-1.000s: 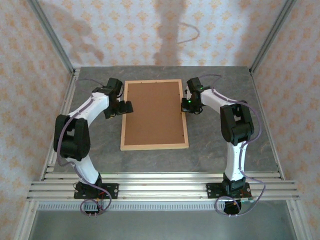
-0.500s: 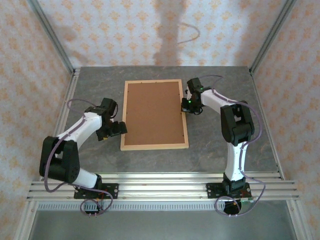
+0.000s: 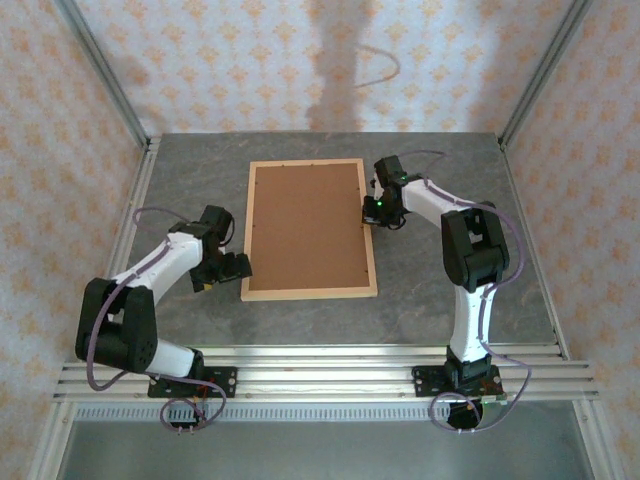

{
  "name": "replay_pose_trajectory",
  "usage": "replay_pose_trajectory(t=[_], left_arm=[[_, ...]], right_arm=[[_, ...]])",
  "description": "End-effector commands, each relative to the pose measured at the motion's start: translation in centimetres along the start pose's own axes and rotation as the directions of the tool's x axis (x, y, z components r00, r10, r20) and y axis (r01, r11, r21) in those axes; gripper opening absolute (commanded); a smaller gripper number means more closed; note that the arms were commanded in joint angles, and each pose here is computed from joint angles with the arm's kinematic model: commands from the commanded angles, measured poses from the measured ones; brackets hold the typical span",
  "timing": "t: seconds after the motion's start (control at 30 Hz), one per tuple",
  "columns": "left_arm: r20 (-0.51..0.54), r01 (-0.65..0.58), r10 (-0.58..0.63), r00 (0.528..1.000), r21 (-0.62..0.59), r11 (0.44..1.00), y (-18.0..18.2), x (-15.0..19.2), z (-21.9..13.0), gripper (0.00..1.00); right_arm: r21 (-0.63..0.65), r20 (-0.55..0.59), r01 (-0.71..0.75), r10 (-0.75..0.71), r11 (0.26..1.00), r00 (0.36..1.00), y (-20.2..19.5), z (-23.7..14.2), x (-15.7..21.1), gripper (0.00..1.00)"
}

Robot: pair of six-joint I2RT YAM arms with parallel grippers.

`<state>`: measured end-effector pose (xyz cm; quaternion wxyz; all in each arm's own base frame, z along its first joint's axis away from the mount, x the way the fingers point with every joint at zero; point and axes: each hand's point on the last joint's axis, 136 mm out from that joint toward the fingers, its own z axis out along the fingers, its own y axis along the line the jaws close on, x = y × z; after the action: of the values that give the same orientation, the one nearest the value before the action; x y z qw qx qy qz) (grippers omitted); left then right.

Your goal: Put the photo into the frame

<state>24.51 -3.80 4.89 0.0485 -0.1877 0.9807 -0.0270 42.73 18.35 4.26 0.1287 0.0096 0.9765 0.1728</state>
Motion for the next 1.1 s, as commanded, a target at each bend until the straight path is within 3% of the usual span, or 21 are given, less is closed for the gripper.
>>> replay_pose_trajectory(t=[0.0,0.6,1.07], left_arm=[[-0.003,0.026,-0.026,1.000,-0.004,1.000,0.1,-0.1,0.8,0.93],[-0.015,0.017,-0.017,1.000,0.022,1.000,-1.1,-0.3,2.7,0.93],[-0.148,-0.021,0.021,0.989,-0.002,1.000,-2.0,3.7,6.8,0.91]], right_arm=[[0.057,-0.008,-0.029,0.029,0.998,1.000,-1.6,0.0,0.7,0.12],[0.055,-0.015,-0.027,0.028,0.998,0.999,-1.7,0.1,0.9,0.12],[0.016,-0.028,-0.034,0.034,0.999,0.999,-0.9,0.4,1.0,0.11]])
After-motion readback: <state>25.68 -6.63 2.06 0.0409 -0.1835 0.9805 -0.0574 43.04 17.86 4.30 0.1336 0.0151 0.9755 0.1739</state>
